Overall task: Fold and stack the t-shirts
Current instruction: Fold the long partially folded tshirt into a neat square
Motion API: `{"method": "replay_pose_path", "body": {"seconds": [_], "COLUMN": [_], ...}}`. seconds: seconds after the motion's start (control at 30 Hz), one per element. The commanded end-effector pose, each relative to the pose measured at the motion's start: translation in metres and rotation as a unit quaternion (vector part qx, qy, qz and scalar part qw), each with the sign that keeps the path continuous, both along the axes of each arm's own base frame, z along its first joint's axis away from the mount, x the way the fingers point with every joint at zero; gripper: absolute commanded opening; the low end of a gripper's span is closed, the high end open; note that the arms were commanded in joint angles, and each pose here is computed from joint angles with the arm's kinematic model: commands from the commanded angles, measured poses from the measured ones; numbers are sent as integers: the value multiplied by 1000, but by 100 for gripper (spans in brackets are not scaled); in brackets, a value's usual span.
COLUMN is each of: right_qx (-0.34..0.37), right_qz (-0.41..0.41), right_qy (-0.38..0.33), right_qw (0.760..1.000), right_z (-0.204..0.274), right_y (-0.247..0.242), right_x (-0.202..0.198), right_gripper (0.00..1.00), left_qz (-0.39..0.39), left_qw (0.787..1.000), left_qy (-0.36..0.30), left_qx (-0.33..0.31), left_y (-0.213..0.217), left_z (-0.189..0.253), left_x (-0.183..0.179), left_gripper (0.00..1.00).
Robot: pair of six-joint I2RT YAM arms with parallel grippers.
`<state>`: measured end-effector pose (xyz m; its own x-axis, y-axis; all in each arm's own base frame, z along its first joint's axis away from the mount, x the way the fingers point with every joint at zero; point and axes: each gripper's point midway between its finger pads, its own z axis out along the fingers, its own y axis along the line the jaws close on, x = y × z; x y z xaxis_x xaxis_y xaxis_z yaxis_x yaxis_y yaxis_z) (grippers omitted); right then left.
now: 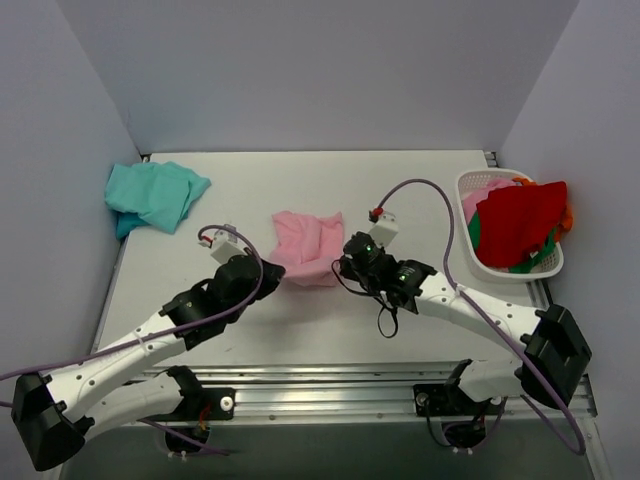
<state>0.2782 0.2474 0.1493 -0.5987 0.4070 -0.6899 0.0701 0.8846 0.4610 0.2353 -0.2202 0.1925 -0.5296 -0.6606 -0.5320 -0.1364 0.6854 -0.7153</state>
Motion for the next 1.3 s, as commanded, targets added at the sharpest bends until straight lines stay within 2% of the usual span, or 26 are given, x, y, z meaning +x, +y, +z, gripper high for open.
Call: {"method": "replay_pose_path", "body": {"seconds": [0.0, 0.17, 0.4, 0.57, 0.67, 0.7, 0.73, 0.77, 0.8, 0.83, 0.87, 0.9, 0.97, 1.0, 1.03, 1.07, 1.1, 1.13, 1.27], "right_qx": [-16, -27, -23, -34, -29, -32, -51, -30, -43, -55, -42, -28, -13, -23, -8, 5, -3, 7, 16], "right_qz": [-17, -14, -19, -25, -40, -38, -45, -45, -55, -61, -52, -57, -59, -59, -60, -59, -59, -62, -62], "right_qy": [-27, -11, -10, -2, 7, 8, 38, 12, 34, 63, 70, 57, 23, 34, 0, -24, -8, -34, -68], "right_qw": [999, 999, 1000, 999, 999, 999, 997, 998, 997, 995, 995, 996, 998, 997, 998, 998, 998, 997, 996], "right_z": [16, 6, 4, -10, -23, -26, -63, -32, -42, -76, -73, -52, -21, -36, 3, 18, 2, 33, 67], "right_y": [1, 10, 20, 24, 22, 22, 20, 30, 13, 8, 10, 5, 3, -3, -6, -6, -13, -19, -31], "right_x": [23, 48, 91, 133, 180, 195, 212, 247, 262, 277, 287, 302, 308, 296, 288, 287, 271, 262, 227], "right_gripper": [0, 0, 0, 0, 0, 0, 1, 7, 42, 64, 80, 100, 100, 100, 100, 100, 100, 100, 100], "left_qz": [21, 26, 24, 23, 38, 57, 54, 47, 24, 4, -6, -16, -11, -7, 6, 13, 21, 28, 50], "left_qw": [999, 999, 999, 999, 998, 997, 997, 998, 999, 1000, 1000, 996, 998, 999, 999, 999, 1000, 999, 998], "left_qy": [-16, -22, -2, -13, -38, -9, -34, -32, 24, -7, 15, 83, 67, 40, 35, 25, 5, 1, 0], "left_qx": [42, 30, 38, 35, 39, 52, 35, 28, 25, 7, 8, 22, 16, 11, 15, 18, 17, 18, 26], "left_y": [16, 22, 27, 27, 27, 40, 37, 37, 41, 32, 30, 31, 39, 42, 54, 61, 68, 74, 99], "left_z": [14, 21, 3, -3, -3, -33, -13, -15, -66, -32, -40, -87, -71, -54, -53, -45, -22, -13, 23], "left_x": [20, 50, 96, 140, 188, 212, 243, 263, 284, 320, 331, 333, 352, 358, 356, 356, 354, 352, 338], "left_gripper": [4, 4, 4, 4, 4, 8, 8, 9, 26, 38, 46, 50, 64, 70, 85, 88, 91, 93, 94]}}
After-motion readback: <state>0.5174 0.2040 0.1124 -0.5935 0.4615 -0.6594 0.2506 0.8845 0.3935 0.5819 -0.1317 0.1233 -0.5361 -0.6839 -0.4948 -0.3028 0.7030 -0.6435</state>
